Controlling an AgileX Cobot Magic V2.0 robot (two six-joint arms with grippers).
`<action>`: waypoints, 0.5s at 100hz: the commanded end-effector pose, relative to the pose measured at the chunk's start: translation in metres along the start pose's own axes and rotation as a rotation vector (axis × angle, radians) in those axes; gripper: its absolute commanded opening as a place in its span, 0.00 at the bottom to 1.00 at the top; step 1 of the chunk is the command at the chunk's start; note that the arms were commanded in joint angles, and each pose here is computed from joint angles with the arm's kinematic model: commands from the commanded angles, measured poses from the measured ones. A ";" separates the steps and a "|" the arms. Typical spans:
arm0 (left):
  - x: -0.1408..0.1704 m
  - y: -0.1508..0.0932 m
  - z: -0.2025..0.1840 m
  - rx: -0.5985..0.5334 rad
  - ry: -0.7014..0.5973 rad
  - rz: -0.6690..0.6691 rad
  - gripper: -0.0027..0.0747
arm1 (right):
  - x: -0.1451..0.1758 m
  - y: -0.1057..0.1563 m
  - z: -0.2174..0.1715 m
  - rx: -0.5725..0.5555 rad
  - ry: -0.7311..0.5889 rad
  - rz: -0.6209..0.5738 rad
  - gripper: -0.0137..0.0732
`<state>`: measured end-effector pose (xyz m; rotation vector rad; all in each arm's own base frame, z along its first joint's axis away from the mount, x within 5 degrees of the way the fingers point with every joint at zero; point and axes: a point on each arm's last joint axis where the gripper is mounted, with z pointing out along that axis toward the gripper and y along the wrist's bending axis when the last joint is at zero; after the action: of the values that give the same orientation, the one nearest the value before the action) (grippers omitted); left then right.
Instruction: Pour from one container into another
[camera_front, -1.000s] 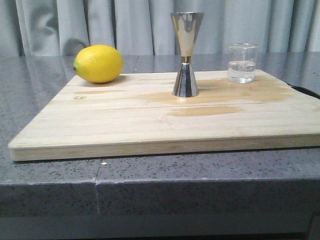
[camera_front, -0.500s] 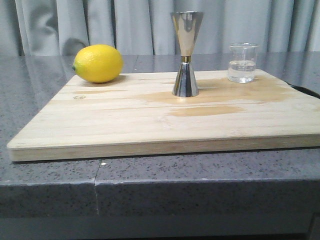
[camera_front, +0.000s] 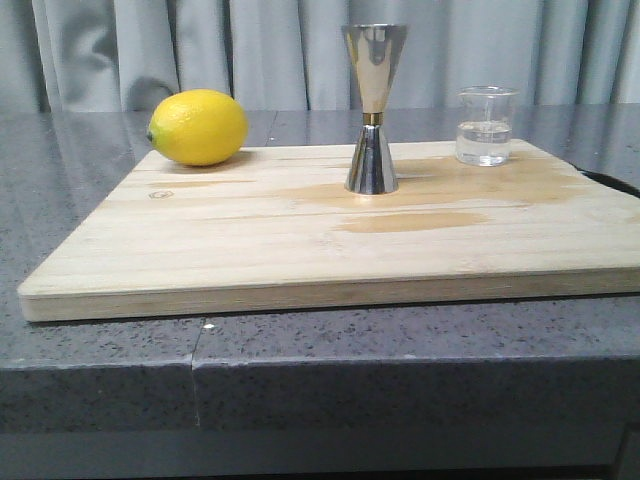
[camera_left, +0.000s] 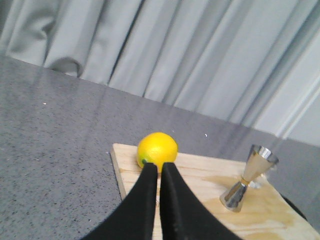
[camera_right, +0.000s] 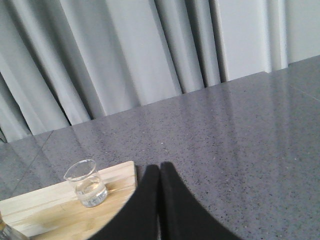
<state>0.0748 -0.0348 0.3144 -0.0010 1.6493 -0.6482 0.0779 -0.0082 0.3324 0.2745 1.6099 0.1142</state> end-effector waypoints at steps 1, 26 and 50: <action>-0.023 -0.012 0.015 0.048 -0.009 0.074 0.01 | -0.021 0.006 0.012 -0.009 -0.036 -0.038 0.07; -0.021 -0.047 0.069 0.225 0.161 0.258 0.06 | -0.015 0.006 0.031 0.008 0.037 -0.042 0.07; 0.005 -0.084 0.106 0.353 0.189 0.386 0.56 | -0.015 0.006 0.031 0.007 0.039 -0.042 0.07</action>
<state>0.1339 -0.1367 0.3260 0.6746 1.7401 -0.6442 0.1089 -0.0096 0.3287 0.2868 1.7467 0.0920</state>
